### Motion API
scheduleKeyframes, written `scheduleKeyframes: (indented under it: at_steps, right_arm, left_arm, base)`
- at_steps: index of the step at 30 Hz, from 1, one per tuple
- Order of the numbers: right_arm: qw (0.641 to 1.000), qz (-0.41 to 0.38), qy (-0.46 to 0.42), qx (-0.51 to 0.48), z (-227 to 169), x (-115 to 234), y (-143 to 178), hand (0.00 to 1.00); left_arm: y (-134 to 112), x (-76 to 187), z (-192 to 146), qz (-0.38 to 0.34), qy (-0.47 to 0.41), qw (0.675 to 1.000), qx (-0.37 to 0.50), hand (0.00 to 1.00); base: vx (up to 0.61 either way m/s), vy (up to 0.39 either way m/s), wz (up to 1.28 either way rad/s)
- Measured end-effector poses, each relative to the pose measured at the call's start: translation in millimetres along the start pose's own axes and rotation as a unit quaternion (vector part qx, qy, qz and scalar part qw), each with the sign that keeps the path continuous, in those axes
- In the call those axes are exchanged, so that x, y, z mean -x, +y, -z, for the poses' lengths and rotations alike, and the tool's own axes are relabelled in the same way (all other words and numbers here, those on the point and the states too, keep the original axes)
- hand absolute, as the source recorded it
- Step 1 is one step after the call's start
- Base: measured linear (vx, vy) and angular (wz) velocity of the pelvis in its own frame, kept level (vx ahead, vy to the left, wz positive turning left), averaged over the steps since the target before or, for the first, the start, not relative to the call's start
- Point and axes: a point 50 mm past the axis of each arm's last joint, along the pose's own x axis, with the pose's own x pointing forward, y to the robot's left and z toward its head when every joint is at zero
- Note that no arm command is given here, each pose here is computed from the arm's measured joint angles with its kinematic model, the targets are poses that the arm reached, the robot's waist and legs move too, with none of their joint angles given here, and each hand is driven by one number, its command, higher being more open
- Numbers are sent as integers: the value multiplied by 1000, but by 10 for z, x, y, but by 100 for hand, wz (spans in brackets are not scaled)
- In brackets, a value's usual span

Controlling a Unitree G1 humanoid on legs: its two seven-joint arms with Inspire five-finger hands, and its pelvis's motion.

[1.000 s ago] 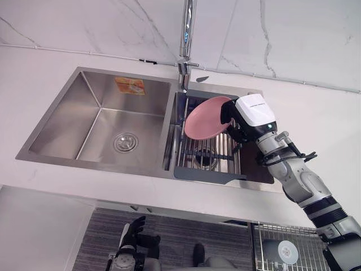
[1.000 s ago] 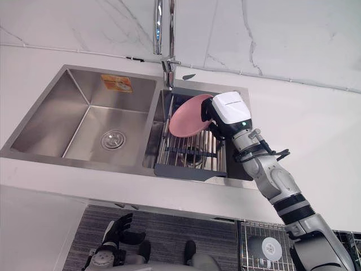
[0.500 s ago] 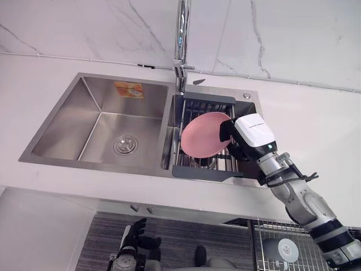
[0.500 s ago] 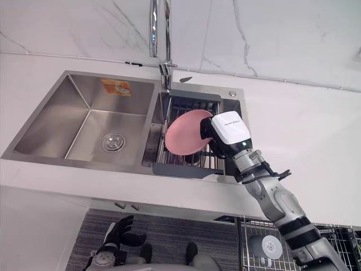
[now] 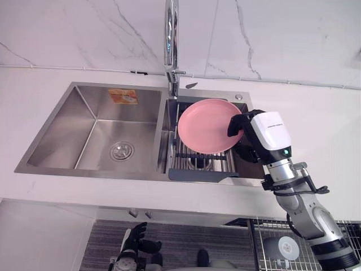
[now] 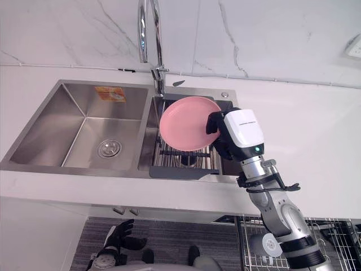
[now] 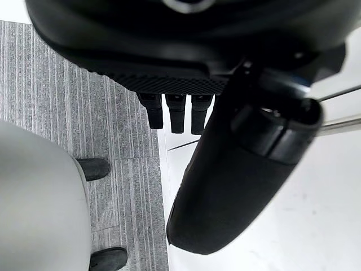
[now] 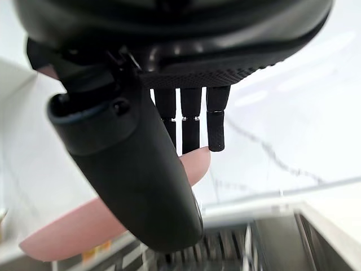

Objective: Walk over to the sink, pick up the cup, carry it to the dishwasher, place the cup inside the dishwasher, then close the dishwasher door

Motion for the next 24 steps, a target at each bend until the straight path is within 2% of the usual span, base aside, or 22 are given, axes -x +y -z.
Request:
scheduleKeyframes:
  at_steps: [7, 12, 24]
  right_arm:
    - [998, 68, 15, -8, -42, 39, -203, 30]
    - [996, 76, 33, -21, -45, 103, -193, 30]
    - [993, 92, 65, -45, -53, 112, -136, 30]
  left_arm:
    - [1, 3, 14, 0, 3, 1000, -2, 90]
    - [-16, 8, 28, 4, 5, 1000, -12, 90]
    - [-68, 0, -14, -3, 3, 1000, -1, 90]
  base:
    - [-4, 5, -4]
    - [-8, 2, -5]
    - [-43, 27, -55]
